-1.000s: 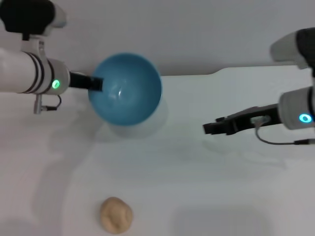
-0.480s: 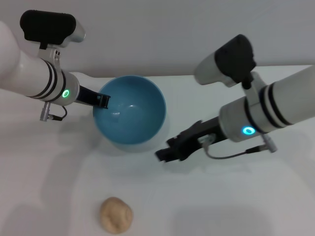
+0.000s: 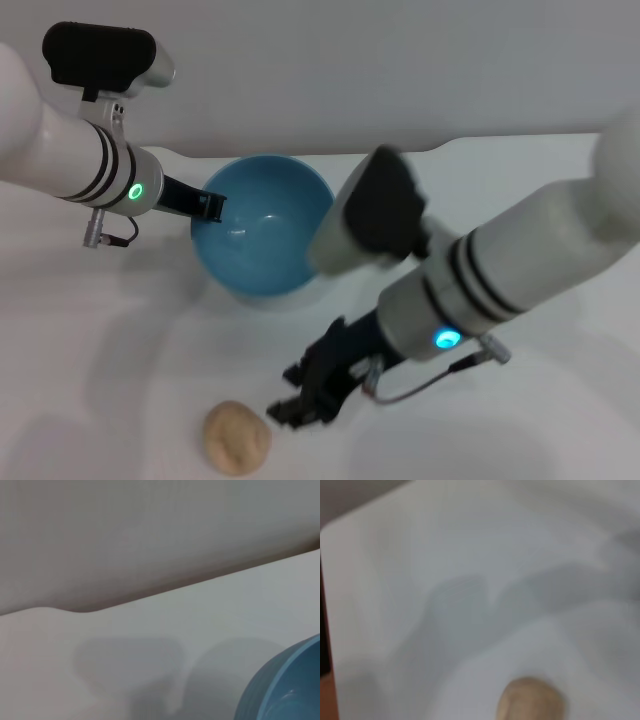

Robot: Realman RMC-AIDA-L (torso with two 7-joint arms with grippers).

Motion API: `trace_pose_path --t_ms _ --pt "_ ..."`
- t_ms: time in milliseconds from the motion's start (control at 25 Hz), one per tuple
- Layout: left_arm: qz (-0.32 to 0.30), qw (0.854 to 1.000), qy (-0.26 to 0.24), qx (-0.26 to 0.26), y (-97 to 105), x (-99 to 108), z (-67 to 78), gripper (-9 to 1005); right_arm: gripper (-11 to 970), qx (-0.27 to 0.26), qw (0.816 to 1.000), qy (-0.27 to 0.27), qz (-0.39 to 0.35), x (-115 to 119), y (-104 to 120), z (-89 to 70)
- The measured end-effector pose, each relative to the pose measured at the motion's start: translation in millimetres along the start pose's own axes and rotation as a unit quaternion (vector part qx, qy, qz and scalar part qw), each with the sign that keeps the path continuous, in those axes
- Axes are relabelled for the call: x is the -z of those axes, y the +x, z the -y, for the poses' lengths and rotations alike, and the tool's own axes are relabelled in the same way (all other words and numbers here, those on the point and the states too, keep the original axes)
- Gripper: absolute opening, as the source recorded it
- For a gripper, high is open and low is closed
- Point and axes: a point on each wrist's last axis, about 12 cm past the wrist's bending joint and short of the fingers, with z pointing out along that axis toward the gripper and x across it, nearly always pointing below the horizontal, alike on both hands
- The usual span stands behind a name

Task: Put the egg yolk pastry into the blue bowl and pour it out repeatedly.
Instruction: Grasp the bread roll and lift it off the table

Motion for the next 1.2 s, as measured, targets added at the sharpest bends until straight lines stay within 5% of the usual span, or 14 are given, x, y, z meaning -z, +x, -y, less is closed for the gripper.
trace_pose_path --t_ms 280,520,1200 --pt "-0.003 1.000 0.002 -0.003 0 0 2.3 7 406 0.063 0.998 0.022 -0.015 -30 -2 -14.2" --pt "-0.007 1.000 0.003 0.000 3 -1 1.4 7 533 0.072 0.997 0.030 -0.005 -34 -4 -15.7" --pt "-0.008 1.000 0.003 -0.006 3 -1 3.0 6 474 0.054 0.998 0.031 0.003 -54 6 -19.1"
